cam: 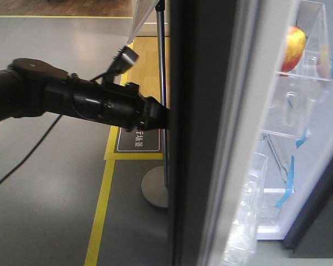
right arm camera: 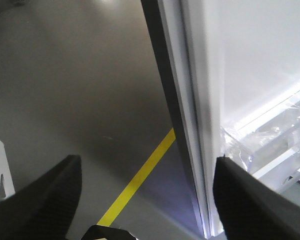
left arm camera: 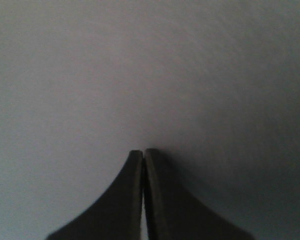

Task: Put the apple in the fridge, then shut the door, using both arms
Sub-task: 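Push the fridge door shut with the left gripper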

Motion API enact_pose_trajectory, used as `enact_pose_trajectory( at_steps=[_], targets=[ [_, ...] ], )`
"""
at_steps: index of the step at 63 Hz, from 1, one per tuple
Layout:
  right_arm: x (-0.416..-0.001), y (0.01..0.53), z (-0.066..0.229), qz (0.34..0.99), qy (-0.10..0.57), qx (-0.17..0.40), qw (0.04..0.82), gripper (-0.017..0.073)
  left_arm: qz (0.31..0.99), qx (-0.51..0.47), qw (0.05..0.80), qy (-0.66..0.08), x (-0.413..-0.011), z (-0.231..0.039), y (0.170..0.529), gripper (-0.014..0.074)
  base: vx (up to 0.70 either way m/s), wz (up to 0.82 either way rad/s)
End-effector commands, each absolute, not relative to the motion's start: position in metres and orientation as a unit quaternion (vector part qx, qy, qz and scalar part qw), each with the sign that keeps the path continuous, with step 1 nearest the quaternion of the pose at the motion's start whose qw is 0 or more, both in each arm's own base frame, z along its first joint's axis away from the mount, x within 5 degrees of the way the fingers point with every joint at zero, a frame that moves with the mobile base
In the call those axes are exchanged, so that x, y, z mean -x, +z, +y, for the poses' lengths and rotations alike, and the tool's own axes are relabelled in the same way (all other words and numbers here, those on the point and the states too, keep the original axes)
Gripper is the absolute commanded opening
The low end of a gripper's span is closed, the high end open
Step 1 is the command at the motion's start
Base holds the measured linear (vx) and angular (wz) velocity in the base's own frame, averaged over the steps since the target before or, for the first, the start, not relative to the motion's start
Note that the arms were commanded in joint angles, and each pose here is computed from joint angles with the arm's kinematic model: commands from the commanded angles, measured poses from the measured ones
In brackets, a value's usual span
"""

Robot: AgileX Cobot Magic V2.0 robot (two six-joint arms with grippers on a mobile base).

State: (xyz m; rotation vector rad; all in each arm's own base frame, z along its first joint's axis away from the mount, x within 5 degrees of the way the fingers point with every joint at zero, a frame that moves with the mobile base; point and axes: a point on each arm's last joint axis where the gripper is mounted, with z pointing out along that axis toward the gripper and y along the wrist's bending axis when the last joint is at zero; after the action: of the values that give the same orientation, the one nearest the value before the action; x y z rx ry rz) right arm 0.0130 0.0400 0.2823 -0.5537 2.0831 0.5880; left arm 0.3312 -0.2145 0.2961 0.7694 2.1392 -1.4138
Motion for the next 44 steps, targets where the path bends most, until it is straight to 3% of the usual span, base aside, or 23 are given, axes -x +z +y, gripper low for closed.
enact_pose_trajectory(
  at_steps=[1, 15, 28, 44],
  targets=[
    [-0.016, 0.294, 0.041, 0.823, 0.248, 0.212, 0.465, 0.0525, 0.727, -0.321, 0.24, -0.557, -0.303, -0.238, 0.333, -0.0006, 0.0, 0.0],
    [-0.016, 0.294, 0.041, 0.823, 0.248, 0.212, 0.465, 0.0525, 0.709, -0.364, 0.234, -0.557, -0.277, -0.272, 0.332, -0.0006, 0.0, 0.0],
    [-0.016, 0.294, 0.041, 0.823, 0.248, 0.212, 0.465, 0.0525, 0.712, -0.37, 0.236, -0.548, -0.276, -0.272, 0.331, -0.0006, 0.0, 0.0],
    [-0.016, 0.294, 0.041, 0.823, 0.248, 0.212, 0.465, 0.0525, 0.782, -0.375, 0.283, -0.409, -0.28, -0.253, 0.336, -0.0006, 0.0, 0.0]
  ],
)
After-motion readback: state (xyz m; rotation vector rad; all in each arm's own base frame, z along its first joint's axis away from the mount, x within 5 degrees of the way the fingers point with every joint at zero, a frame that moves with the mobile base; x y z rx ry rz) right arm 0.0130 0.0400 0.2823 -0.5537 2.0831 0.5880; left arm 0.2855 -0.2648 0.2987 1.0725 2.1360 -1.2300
